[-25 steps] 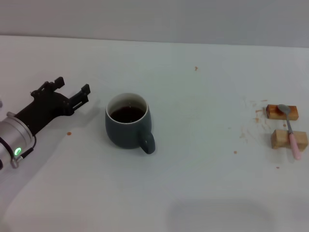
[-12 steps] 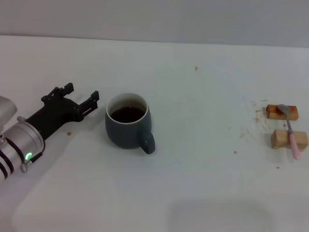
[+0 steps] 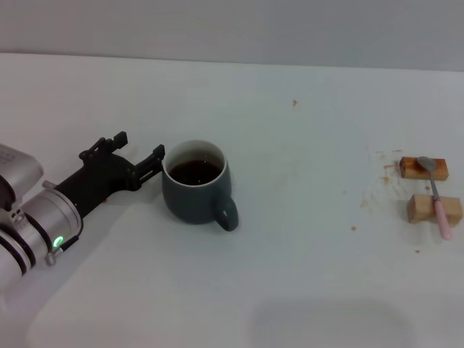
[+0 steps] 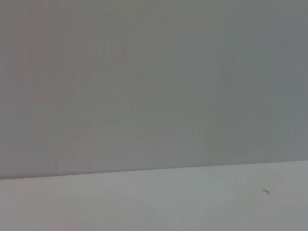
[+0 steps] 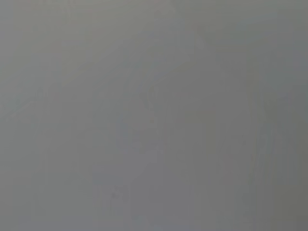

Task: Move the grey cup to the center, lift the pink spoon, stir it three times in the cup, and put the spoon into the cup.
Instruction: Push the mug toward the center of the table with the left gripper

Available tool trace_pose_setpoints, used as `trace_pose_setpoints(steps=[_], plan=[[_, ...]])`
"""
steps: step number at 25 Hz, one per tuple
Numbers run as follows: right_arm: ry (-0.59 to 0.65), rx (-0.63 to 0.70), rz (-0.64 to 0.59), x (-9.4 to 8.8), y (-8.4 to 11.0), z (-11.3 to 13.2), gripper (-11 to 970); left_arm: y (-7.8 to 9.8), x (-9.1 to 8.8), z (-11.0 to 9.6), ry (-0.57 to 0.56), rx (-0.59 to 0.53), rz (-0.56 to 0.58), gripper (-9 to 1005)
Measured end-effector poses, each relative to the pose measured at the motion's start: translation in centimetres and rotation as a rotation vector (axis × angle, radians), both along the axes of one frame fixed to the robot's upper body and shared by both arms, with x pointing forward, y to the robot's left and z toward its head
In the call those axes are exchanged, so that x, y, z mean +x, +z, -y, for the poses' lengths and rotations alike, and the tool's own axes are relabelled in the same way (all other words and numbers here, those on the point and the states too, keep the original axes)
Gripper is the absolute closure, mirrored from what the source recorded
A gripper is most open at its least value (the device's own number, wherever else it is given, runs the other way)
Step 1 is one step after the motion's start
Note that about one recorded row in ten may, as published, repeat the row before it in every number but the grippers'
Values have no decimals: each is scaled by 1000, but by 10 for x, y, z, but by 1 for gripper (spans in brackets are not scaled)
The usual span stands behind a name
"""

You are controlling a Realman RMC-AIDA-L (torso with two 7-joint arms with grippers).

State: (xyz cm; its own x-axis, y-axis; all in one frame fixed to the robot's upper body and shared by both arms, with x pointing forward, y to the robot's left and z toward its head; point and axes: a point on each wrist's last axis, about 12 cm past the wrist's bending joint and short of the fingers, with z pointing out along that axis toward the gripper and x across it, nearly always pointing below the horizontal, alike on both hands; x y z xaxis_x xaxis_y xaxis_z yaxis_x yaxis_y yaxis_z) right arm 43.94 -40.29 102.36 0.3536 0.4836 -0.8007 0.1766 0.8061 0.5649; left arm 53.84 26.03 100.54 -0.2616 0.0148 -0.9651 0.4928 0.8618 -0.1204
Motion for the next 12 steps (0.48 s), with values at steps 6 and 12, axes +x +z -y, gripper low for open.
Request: trace_pose_setpoints(steps=[6,12], plan=[[0,-2,-2,-1,0,1,139,-2,-2,5,-20,3,-6,166],[-6,2,-17,-2,-2,2,139,-2,-2,8,-30,0,-4,166]])
